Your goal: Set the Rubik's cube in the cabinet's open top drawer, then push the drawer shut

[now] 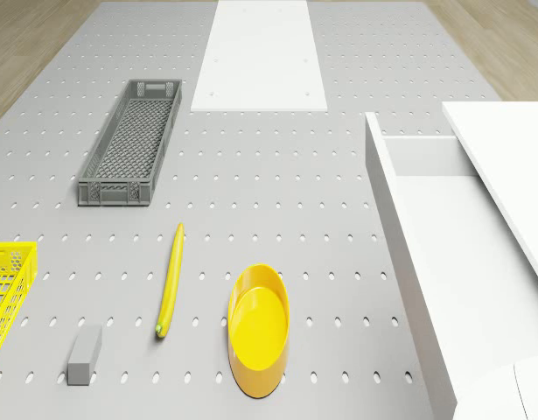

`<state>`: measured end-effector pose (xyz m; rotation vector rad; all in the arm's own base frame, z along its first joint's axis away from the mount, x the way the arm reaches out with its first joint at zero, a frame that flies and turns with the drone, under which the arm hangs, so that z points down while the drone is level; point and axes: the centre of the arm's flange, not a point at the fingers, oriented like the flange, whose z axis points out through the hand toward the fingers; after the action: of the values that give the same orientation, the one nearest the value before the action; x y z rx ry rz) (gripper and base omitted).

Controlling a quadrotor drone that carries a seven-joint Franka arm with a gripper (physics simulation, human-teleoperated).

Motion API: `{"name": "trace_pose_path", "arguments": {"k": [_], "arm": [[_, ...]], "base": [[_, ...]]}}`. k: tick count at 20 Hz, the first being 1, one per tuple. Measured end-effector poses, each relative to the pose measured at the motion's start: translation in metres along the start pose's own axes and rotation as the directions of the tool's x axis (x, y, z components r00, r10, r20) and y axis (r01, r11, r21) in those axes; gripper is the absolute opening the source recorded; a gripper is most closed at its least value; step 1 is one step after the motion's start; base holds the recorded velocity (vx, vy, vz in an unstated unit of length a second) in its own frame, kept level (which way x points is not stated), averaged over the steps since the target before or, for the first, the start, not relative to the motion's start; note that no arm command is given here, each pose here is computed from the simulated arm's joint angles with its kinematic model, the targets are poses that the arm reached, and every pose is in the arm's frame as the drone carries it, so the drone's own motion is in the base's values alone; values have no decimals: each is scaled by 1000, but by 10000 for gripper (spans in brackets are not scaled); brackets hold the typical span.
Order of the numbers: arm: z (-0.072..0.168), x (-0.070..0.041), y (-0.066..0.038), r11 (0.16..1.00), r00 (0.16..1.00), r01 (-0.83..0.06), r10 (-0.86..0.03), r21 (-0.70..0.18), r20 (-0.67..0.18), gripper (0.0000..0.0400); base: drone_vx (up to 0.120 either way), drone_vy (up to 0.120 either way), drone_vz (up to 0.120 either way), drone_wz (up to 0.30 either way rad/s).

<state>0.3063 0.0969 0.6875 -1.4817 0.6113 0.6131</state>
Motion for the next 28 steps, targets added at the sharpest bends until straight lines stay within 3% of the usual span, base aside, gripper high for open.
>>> {"name": "trace_pose_path", "arguments": {"k": [22,28], "arm": [[103,-1,-6,1000,1000,1,-1,-2,2,400],[113,-1,-9,1000,1000,-1,1,-8,6,400]], "base": [[0,0,0,0],[0,107,0,0]]}}
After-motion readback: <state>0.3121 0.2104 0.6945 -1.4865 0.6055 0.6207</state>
